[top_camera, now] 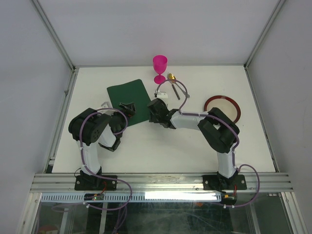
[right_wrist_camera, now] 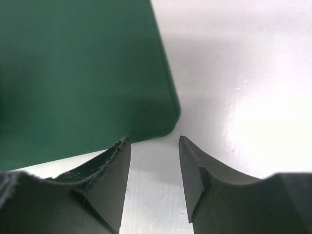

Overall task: Set the dinner table for one person
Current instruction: Flatten out the napkin at the center of the board.

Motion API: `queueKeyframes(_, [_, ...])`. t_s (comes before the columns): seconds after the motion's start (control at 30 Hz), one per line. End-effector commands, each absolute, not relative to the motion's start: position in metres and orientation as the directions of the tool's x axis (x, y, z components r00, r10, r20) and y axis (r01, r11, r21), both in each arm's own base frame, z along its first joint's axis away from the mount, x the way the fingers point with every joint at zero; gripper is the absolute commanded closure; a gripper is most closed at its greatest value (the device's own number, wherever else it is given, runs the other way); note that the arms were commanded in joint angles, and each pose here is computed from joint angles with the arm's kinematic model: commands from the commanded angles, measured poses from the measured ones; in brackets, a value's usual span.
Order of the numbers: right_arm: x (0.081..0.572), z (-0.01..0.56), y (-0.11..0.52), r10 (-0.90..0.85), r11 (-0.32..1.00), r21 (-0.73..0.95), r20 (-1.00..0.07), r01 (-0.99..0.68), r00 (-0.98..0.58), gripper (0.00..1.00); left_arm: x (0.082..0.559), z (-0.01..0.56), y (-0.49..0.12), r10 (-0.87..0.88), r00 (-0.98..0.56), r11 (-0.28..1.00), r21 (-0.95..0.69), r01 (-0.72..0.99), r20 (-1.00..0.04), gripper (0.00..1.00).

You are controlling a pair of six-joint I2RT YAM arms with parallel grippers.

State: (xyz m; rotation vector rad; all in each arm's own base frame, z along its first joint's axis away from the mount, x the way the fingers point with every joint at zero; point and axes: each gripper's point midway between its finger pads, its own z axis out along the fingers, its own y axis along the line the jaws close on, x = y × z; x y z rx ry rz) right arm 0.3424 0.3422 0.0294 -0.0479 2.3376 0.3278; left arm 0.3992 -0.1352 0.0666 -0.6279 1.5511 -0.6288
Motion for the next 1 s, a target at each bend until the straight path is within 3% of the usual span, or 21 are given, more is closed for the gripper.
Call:
queueKeyframes(0.0, [0.367, 0.067, 0.334, 0.074, 0.974, 0.195, -0.759, -0.117, -0.647, 0.53, 0.397, 0.095, -0.136, -0.780, 0.006, 0.624, -0.778, 0.068, -0.625, 0.07])
queueKeyframes(0.97, [0.376, 0.045, 0.361, 0.115, 0.942, 0.300, -0.709, -0.150, -0.696, 0.53, 0.398, 0.095, -0.135, -0.785, 0.006, 0.618, -0.783, 0.074, -0.619, 0.07])
